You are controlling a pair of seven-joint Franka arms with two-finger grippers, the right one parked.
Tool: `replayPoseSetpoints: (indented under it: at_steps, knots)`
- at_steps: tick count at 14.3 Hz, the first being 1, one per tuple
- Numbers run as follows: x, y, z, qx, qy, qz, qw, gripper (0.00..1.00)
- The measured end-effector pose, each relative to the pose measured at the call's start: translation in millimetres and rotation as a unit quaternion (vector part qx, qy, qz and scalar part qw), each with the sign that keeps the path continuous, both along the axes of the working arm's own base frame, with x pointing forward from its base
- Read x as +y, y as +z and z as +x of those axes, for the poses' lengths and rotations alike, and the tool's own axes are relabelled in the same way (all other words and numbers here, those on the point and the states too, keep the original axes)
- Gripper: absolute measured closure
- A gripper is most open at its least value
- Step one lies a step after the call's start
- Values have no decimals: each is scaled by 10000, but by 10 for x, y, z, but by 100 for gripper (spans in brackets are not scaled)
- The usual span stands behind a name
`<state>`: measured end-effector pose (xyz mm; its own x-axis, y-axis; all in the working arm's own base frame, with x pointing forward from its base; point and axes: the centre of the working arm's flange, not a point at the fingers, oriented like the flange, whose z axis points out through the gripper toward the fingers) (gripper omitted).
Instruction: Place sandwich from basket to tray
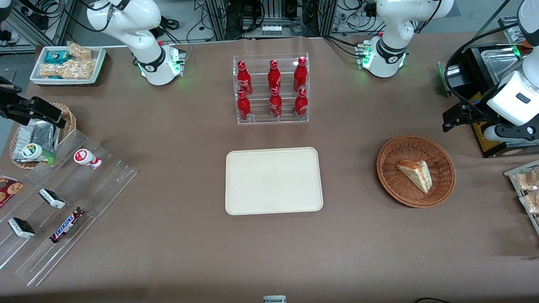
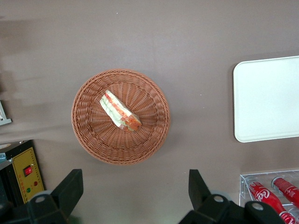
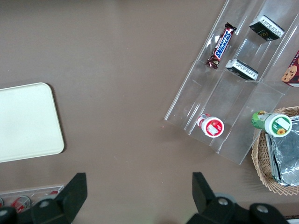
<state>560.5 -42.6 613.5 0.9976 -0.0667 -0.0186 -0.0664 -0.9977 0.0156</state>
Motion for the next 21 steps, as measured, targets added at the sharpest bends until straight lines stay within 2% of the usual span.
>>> replayPoseSetpoints:
  at_steps: [15,18,21]
  knots:
    - [0,-18,0,28,0,2,10000,0]
    - [0,-215,15,260,-1,18,9997,0]
    - [8,-652,129,656,13,45,9978,0]
